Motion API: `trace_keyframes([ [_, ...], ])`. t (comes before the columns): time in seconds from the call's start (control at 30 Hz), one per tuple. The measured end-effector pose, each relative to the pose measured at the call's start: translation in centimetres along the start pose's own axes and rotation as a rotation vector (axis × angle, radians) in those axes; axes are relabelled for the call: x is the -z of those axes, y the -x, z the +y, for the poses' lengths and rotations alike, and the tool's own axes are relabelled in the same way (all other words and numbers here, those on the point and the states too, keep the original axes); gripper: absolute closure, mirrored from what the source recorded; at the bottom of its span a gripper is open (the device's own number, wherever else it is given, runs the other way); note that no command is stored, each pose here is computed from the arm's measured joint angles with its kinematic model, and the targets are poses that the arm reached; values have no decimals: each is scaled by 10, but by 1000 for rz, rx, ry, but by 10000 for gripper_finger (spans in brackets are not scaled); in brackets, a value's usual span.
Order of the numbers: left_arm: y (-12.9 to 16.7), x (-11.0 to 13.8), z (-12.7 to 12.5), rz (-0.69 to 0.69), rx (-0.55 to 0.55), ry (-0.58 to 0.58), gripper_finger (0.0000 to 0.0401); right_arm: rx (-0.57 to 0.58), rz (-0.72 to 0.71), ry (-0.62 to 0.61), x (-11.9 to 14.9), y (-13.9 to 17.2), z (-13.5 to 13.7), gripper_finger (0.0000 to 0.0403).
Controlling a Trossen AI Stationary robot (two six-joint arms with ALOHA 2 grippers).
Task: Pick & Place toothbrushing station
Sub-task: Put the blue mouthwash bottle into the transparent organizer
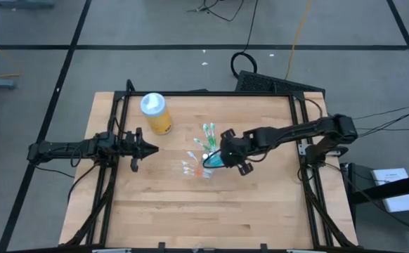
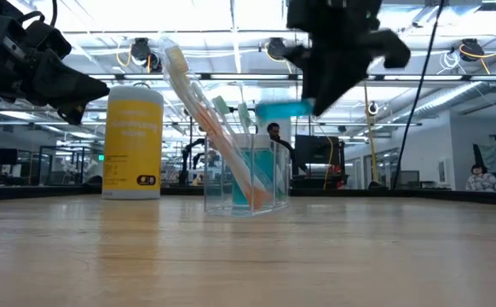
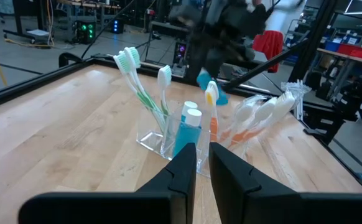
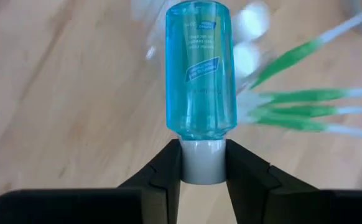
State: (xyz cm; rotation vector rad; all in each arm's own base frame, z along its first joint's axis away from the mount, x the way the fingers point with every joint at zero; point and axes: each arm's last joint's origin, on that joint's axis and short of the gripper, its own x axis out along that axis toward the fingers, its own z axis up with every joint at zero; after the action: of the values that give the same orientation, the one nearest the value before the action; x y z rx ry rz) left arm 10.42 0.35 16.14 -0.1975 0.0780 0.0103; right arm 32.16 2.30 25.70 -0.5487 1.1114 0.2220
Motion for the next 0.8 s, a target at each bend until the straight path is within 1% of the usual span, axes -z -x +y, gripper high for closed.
trace_keyframes([
  [0.17,0,0,0,0,0,0,352,-24,74,35,-1,-27,-1,313],
  [0.3,0,0,0,0,0,0,352,15,131,54,0,-38,-3,311],
  [0.47,0,0,0,0,0,0,352,39,151,97,0,-41,-3,299],
  [0.57,0,0,0,0,0,0,352,46,131,101,-2,-41,-4,300],
  [0.63,0,0,0,0,0,0,352,50,120,126,-4,-41,-3,300],
  [0.8,0,0,0,0,0,0,352,61,101,176,-7,-41,-1,285],
])
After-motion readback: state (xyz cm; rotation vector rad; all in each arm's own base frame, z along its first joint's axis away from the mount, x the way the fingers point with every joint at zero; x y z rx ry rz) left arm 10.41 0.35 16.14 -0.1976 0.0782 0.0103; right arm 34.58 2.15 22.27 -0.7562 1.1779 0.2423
